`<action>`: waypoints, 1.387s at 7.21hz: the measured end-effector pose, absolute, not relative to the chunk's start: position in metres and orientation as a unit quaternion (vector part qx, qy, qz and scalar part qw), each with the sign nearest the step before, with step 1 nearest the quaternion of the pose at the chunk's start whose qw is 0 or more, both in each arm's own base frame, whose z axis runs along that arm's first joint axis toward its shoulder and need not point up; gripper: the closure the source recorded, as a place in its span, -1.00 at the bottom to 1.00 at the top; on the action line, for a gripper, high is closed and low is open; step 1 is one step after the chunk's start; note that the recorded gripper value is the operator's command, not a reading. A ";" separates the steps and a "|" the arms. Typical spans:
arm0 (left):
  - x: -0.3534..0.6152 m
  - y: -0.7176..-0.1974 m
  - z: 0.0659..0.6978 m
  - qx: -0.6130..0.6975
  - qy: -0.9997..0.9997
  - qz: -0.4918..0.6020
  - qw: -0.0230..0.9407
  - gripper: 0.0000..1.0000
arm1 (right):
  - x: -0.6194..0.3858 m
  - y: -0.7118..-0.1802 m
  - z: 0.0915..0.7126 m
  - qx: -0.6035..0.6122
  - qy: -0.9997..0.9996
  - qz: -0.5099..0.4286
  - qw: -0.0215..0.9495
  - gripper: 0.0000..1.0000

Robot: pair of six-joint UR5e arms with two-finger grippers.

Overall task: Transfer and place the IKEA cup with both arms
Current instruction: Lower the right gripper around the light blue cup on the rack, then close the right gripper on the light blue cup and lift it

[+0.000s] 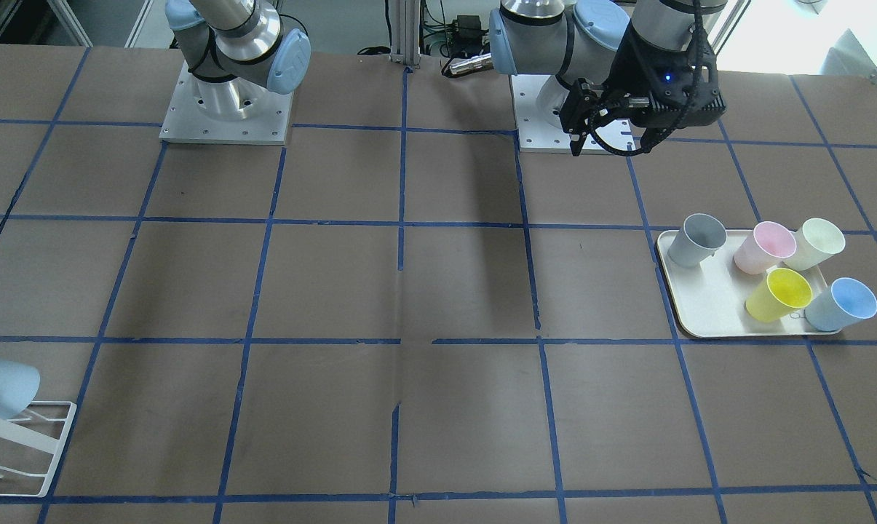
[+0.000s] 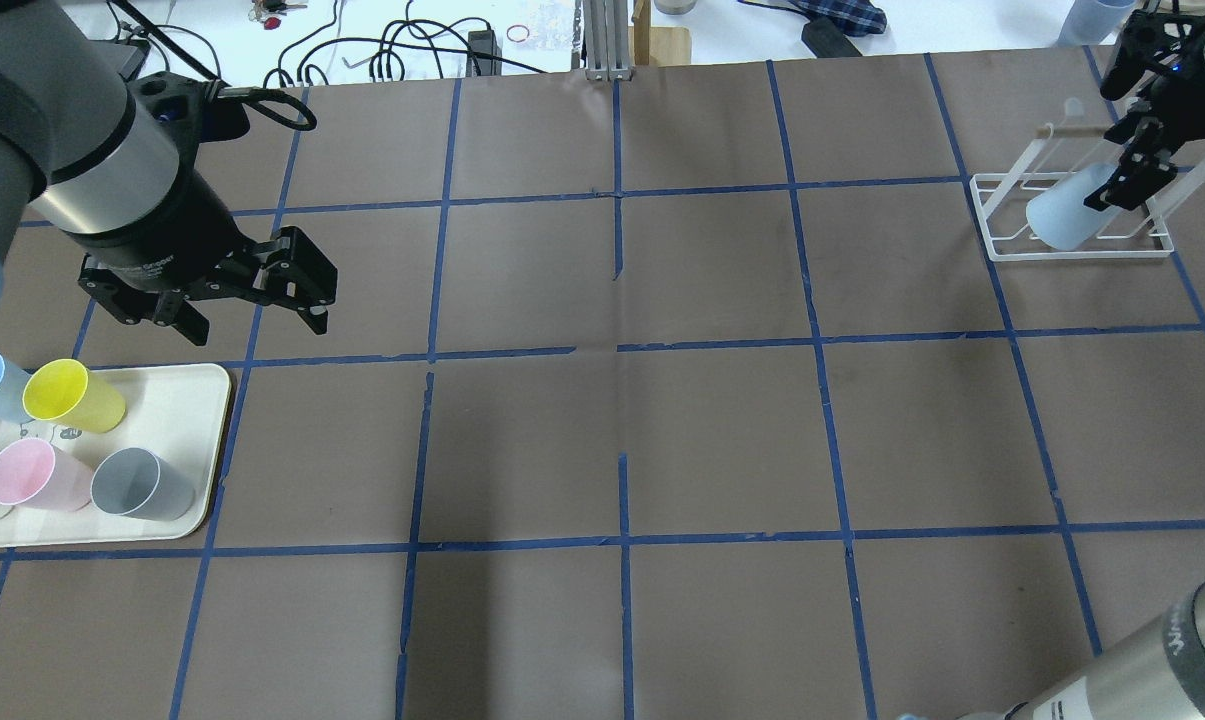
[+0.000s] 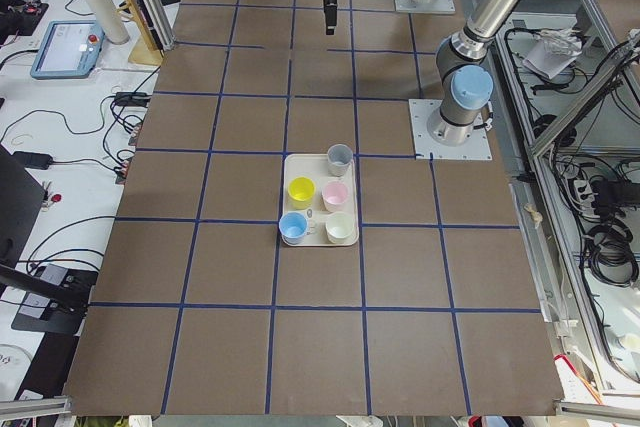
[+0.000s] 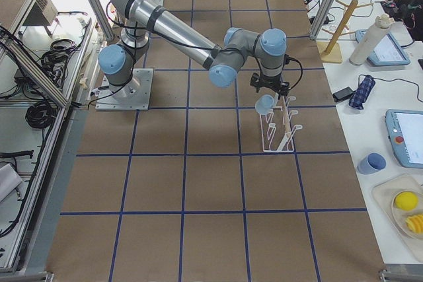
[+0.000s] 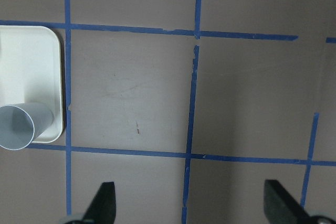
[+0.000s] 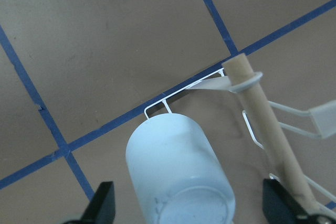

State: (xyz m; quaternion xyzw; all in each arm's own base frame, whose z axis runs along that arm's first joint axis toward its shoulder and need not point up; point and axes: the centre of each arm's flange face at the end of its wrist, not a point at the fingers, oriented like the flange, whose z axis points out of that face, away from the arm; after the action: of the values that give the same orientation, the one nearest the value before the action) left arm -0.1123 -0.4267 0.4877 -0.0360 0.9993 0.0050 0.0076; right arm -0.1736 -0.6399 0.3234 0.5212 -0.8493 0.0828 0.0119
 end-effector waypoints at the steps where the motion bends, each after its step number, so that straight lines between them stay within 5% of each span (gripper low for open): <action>1: -0.112 -0.427 0.488 -0.036 0.999 0.001 0.007 -1.00 | -0.175 -0.642 0.315 0.521 -0.850 0.079 0.007 -1.00; 3: -0.112 -0.430 0.489 -0.038 0.999 -0.007 0.007 -1.00 | -0.176 -0.644 0.304 0.521 -0.850 0.075 -0.001 -0.99; 5: -0.110 -0.435 0.486 -0.039 0.999 -0.008 0.008 -1.00 | -0.177 -0.644 0.301 0.521 -0.850 0.073 -0.003 -0.34; 7: -0.110 -0.433 0.483 -0.038 0.999 -0.003 0.008 -1.00 | -0.177 -0.644 0.301 0.521 -0.851 0.071 -0.002 0.01; 10: -0.109 -0.429 0.476 -0.038 0.999 0.003 0.009 -1.00 | -0.175 -0.641 0.319 0.521 -0.851 0.073 0.005 0.09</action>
State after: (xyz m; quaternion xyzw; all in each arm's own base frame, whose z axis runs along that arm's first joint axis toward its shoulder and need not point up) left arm -0.1094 -0.4287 0.4762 -0.0380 0.9992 0.0029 0.0089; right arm -0.1751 -0.6409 0.3185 0.5206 -0.8507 0.0731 0.0053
